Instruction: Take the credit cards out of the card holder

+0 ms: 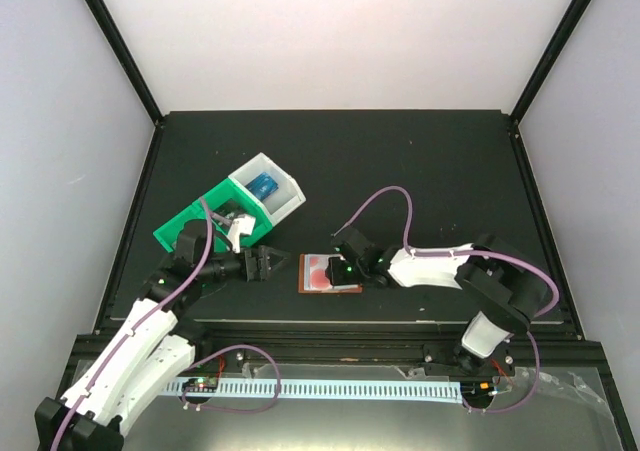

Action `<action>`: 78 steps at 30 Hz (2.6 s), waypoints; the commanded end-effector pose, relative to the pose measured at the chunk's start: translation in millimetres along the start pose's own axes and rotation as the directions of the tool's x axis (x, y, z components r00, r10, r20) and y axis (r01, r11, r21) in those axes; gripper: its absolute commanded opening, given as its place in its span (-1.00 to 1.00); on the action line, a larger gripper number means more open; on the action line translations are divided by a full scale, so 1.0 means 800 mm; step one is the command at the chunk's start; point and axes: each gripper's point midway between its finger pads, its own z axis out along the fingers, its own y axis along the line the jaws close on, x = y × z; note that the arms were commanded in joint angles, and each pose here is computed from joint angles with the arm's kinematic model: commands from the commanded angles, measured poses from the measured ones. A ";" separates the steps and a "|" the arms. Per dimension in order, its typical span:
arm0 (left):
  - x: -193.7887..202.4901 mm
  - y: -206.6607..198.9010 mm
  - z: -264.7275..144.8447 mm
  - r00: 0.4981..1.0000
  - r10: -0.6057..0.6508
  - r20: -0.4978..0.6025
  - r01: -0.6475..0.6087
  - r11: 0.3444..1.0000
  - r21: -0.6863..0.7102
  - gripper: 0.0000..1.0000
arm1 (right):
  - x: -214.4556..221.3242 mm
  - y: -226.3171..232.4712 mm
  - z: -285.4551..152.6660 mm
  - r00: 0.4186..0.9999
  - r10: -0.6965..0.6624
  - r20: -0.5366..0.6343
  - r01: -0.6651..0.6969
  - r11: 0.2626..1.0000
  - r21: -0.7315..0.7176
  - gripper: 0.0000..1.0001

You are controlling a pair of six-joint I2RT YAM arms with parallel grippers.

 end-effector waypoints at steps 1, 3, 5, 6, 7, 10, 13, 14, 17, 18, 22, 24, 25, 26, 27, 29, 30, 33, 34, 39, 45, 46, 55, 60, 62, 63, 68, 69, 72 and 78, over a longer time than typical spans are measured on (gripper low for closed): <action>0.002 0.000 0.004 1.000 0.009 -0.001 -0.009 1.000 0.015 0.98 | -0.006 -0.026 0.005 0.999 -0.040 0.022 0.036 0.991 0.130 -0.56; 0.004 0.000 0.007 1.000 -0.001 -0.001 0.001 1.000 0.030 0.98 | -0.004 -0.040 0.007 0.999 -0.047 0.024 0.042 0.983 0.181 -0.56; 0.006 0.003 0.009 1.000 -0.009 0.006 0.009 1.000 0.030 0.98 | -0.002 -0.048 0.009 0.999 -0.049 0.023 0.043 0.978 0.204 -0.57; 0.007 0.005 0.011 1.000 -0.014 0.008 0.014 0.999 0.031 0.98 | -0.001 -0.049 0.009 0.998 -0.050 0.023 0.044 0.978 0.205 -0.59; 0.008 0.007 0.012 1.000 -0.020 0.011 0.020 0.999 0.033 0.98 | 0.001 -0.051 0.011 0.999 -0.049 0.021 0.043 0.977 0.207 -0.62; 0.012 0.011 0.021 0.999 -0.044 0.004 0.044 0.998 0.047 0.98 | 0.007 -0.057 0.011 0.999 -0.038 0.026 0.032 0.978 0.206 -0.70; 0.017 0.009 0.033 0.999 -0.051 -0.007 0.051 0.995 0.088 0.91 | 0.011 -0.059 0.011 0.998 -0.037 0.044 0.028 0.983 0.179 -0.77; 0.017 0.009 0.038 0.998 -0.056 -0.010 0.056 0.994 0.095 0.86 | 0.012 -0.062 0.014 0.998 -0.037 0.049 0.028 0.984 0.177 -0.80; 0.014 0.011 0.049 0.997 -0.075 -0.004 0.075 0.992 0.103 0.72 | 0.018 -0.064 0.021 0.999 -0.028 0.035 0.022 0.985 0.171 -0.87; 0.012 0.012 0.053 0.997 -0.081 -0.002 0.080 0.992 0.102 0.69 | 0.020 -0.062 0.022 0.999 -0.019 0.034 0.014 0.988 0.151 -0.89; 0.008 0.019 0.066 0.994 -0.105 0.013 0.104 0.992 0.078 0.67 | 0.024 -0.050 0.025 0.999 0.020 0.038 -0.022 0.998 0.059 -0.93; 0.005 0.018 0.072 0.994 -0.110 0.024 0.108 0.990 0.087 0.70 | 0.024 -0.043 0.027 0.999 0.022 0.032 -0.023 0.999 0.024 -0.93; 0.006 0.020 0.076 0.993 -0.114 0.025 0.111 0.991 0.081 0.74 | 0.025 -0.039 0.028 0.999 0.025 0.027 -0.025 1.000 0.011 -0.94; 0.007 0.021 0.080 0.993 -0.117 0.022 0.115 0.990 0.077 0.77 | 0.026 -0.036 0.029 0.999 0.028 0.016 -0.028 1.000 -0.005 -0.93; 0.008 0.021 0.083 0.993 -0.118 0.017 0.117 0.990 0.076 0.80 | 0.028 -0.032 0.030 0.999 0.032 0.008 -0.032 0.999 -0.020 -0.94; 0.012 0.020 0.092 0.993 -0.116 0.005 0.116 0.990 0.074 0.84 | 0.031 -0.026 0.031 0.999 0.039 -0.006 -0.039 0.998 -0.051 -0.94; 0.016 0.020 0.097 0.993 -0.119 -0.004 0.119 0.990 0.072 0.86 | 0.032 -0.024 0.031 0.999 0.043 -0.010 -0.044 0.997 -0.060 -0.94; 0.022 0.023 0.109 0.991 -0.131 -0.016 0.132 0.989 0.066 0.88 | 0.035 -0.023 0.034 0.998 0.050 -0.024 -0.051 0.996 -0.072 -0.94; 0.025 0.024 0.113 0.991 -0.132 -0.020 0.133 0.989 0.063 0.88 | 0.035 -0.023 0.034 0.998 0.052 -0.026 -0.053 0.996 -0.073 -0.94; 0.038 0.041 0.122 0.989 -0.146 -0.025 0.146 0.989 0.004 0.90 | 0.034 -0.024 0.033 0.997 0.075 -0.010 -0.076 0.994 -0.081 -0.94; 0.043 0.044 0.121 0.984 -0.179 -0.014 0.179 0.984 -0.006 0.95 | 0.040 -0.029 0.034 0.994 0.107 -0.017 -0.108 0.990 -0.088 -0.94; 0.043 0.044 0.121 0.984 -0.179 -0.013 0.179 0.984 -0.006 0.95 | 0.042 -0.029 0.034 0.993 0.114 -0.018 -0.115 0.989 -0.096 -0.94; 0.068 0.057 0.125 0.976 -0.219 -0.019 0.219 0.976 0.003 0.98 | 0.043 -0.029 0.030 0.991 0.132 -0.010 -0.132 0.985 -0.110 -0.94; 0.073 0.055 0.133 0.976 -0.213 -0.039 0.214 0.977 0.012 0.98 | 0.046 -0.035 0.028 0.990 0.138 -0.006 -0.137 0.985 -0.102 -0.94; 0.073 0.056 0.135 0.978 -0.205 -0.039 0.205 0.979 0.009 0.98 | 0.050 -0.038 0.032 0.990 0.141 -0.018 -0.142 0.985 -0.097 -0.94; 0.072 0.055 0.135 0.979 -0.200 -0.039 0.201 0.980 0.014 0.98 | 0.052 -0.037 0.034 0.989 0.144 -0.025 -0.146 0.984 -0.102 -0.94; 0.069 0.036 0.134 0.984 -0.173 -0.049 0.177 0.981 0.075 0.92 | 0.059 -0.033 0.038 0.983 0.181 -0.043 -0.185 0.971 -0.151 -0.94; 0.067 0.032 0.132 0.985 -0.165 -0.047 0.168 0.982 0.086 0.88 | 0.059 -0.032 0.037 0.982 0.183 -0.044 -0.188 0.969 -0.159 -0.94; 0.061 0.024 0.130 0.989 -0.142 -0.046 0.146 0.986 0.084 0.80 | 0.056 -0.028 0.032 0.984 0.174 -0.037 -0.178 0.970 -0.169 -0.94; 0.053 0.023 0.128 0.993 -0.111 -0.043 0.113 0.993 0.040 0.64 | 0.048 -0.022 0.016 0.988 0.155 -0.008 -0.154 0.973 -0.171 -0.87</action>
